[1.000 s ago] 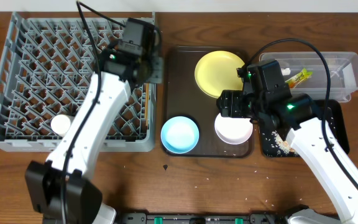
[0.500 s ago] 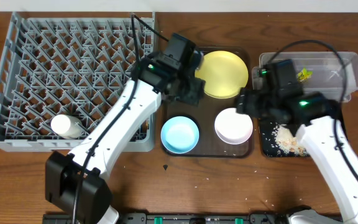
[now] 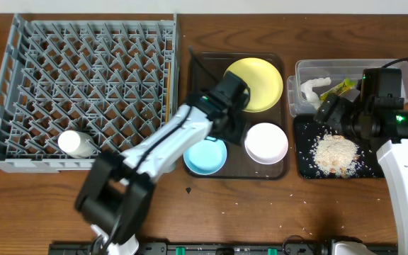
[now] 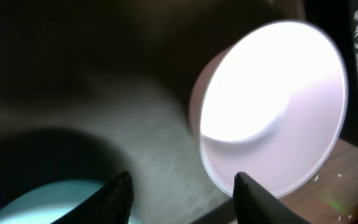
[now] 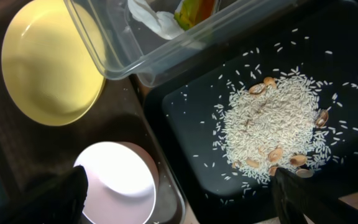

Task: Sort waste into correct bins and load items into the dishwasher
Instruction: 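Grasp the white bowl with the left gripper while the right arm retracts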

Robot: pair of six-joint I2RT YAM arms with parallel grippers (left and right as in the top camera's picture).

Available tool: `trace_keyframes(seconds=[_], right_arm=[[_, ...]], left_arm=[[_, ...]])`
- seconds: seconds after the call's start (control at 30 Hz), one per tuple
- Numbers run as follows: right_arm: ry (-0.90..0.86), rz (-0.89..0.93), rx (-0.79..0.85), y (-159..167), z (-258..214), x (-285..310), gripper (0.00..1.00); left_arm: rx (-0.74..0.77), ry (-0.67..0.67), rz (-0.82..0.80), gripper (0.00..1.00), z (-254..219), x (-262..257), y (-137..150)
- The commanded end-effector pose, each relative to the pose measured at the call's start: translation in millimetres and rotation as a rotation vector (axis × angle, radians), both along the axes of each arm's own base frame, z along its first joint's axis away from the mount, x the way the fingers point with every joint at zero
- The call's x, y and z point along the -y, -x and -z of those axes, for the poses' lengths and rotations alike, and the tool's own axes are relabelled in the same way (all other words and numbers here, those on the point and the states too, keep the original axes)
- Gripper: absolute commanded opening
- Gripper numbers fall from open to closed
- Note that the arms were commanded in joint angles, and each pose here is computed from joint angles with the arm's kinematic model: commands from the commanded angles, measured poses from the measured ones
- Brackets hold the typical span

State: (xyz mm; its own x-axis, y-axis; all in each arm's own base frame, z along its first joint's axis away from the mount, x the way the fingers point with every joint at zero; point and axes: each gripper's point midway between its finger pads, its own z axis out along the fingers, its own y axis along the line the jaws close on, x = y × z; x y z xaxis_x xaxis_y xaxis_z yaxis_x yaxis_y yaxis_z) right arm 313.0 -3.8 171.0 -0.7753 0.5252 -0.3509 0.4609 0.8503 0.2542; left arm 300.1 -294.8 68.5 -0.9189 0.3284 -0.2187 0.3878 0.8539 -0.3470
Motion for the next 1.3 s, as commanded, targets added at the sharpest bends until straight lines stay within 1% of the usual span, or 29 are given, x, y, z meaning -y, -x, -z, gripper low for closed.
trace_keyframes(seconds=[0.0,0.07,0.17,0.23,0.3,0.5,0.63,0.73,0.8,0.87,1.03,1.17,1.27], right_arm=[[0.025,0.019,0.015,0.6,-5.4,7.1,0.94],[0.025,0.019,0.015,0.6,-5.4,7.0,0.94],[0.024,0.019,0.013,1.1,-5.2,7.0,0.94],[0.02,0.017,0.008,2.3,-4.6,6.0,0.94],[0.018,0.016,0.003,3.3,-4.2,5.5,0.94],[0.017,0.013,-0.019,8.1,-1.9,4.7,0.94],[0.016,0.013,-0.023,9.0,-1.5,4.6,0.94],[0.016,0.013,-0.03,10.7,-0.7,4.6,0.95],[0.016,0.013,-0.032,11.0,-0.6,4.6,0.96],[0.016,0.013,-0.03,10.8,-0.7,4.6,0.96],[0.016,0.013,-0.035,11.8,-0.2,4.5,0.97],[0.016,0.013,-0.038,12.4,0.0,4.5,0.98],[0.016,0.013,-0.037,12.3,0.0,4.5,0.99]], left_arm=[[-0.063,0.024,0.032,0.52,16.8,22.0,18.2],[-0.065,0.021,0.053,0.52,23.9,29.6,22.8],[-0.046,-0.035,0.038,0.44,36.4,27.8,21.8],[-0.021,-0.094,0.006,0.43,46.3,20.5,15.9],[-0.013,-0.108,0.001,0.39,52.8,19.4,12.7],[0.002,-0.094,0.002,0.09,58.0,24.8,7.6],[0.018,-0.079,0.0,0.08,49.5,28.7,2.9],[0.046,-0.053,-0.001,0.07,33.4,32.2,-0.8],[0.085,-0.015,-0.003,0.07,11.7,35.6,-4.2],[0.095,0.012,0.001,0.08,-0.2,37.9,-3.4],[0.058,0.139,0.036,0.07,-27.1,43.7,0.3],[0.107,0.166,-0.027,0.07,-58.5,16.1,-19.0],[0.207,0.105,-0.14,0.07,-87.2,-31.2,-42.2]])
